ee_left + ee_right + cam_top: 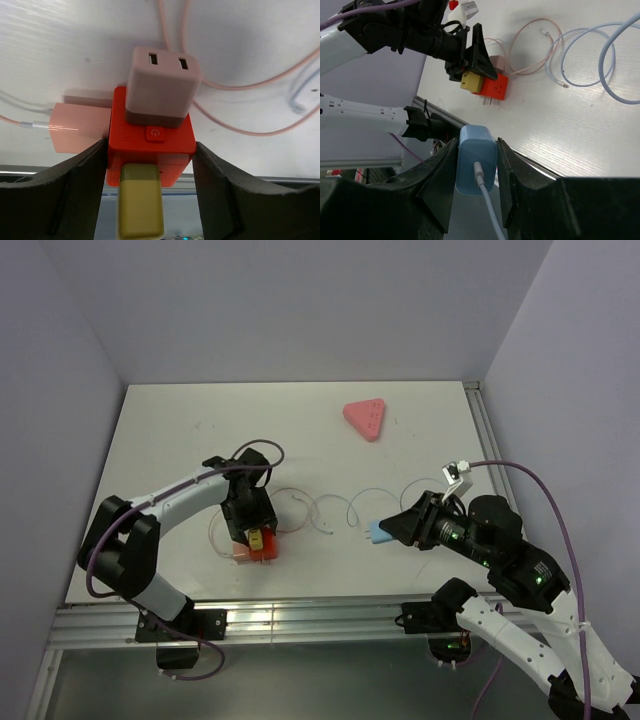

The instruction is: Insert the plug

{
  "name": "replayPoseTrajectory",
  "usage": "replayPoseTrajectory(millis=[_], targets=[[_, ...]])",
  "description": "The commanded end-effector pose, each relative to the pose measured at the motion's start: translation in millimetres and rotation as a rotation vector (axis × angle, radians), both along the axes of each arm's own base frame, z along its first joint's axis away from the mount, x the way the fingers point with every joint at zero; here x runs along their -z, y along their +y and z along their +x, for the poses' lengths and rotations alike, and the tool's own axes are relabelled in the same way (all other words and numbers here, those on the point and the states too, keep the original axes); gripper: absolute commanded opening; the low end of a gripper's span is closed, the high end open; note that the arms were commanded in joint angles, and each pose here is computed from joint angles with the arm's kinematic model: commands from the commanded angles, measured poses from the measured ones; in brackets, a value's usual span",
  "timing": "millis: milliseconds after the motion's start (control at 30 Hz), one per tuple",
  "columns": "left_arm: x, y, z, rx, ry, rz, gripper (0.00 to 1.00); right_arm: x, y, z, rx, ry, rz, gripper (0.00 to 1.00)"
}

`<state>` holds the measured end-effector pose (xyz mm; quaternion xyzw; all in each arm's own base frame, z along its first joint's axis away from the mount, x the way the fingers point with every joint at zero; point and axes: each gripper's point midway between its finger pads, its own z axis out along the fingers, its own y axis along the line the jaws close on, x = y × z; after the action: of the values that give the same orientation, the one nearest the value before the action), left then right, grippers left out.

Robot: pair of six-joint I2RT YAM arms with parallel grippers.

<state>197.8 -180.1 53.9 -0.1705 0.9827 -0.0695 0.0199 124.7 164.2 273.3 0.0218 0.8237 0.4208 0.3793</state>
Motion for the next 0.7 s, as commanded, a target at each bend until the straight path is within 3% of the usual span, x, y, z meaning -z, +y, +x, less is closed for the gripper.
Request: replayPoseTrajectory(millis=[0,100,133,233,267,433,667], targets=[[-5.4,-32.7,17.9,-0.122,-0.013,-0.151,0.0,-7.1,0.9,1.3,0.0,-0.031,0.026,0.0],[-4.7,-38.8,21.7,-0.14,-0.003,-0.169,0.1,-6.9,1.7,1.2,-0.004,-0.033,0.029,0.0],[-3.4,-40.2,23.5,-0.14,-0.004,-0.172,0.29,-5.0,1.8,1.4,-0.004,-0.03,0.025,0.0],[-5.0,-38.1,26.4,-0.127,-0.018,-0.153,0.75,-3.1,0.9,1.2,-0.003,-0.029,0.018,0.0],[-6.8,-35.8,30.1,-0.129,-0.034,-0.139,0.82,-2.5,1.3,0.8,-0.006,-0.028,0.018,0.0],[-34.0,-33.0,39.8,-0.122,-0.125,-0.149,0.99,-2.1,2.5,1.2,-0.01,-0.026,0.019,0.0],[-102.5,-34.6,34.4,-0.035,-0.338,-0.276,1.0,-1.9,4.7,3.5,-0.014,-0.027,0.019,0.0]])
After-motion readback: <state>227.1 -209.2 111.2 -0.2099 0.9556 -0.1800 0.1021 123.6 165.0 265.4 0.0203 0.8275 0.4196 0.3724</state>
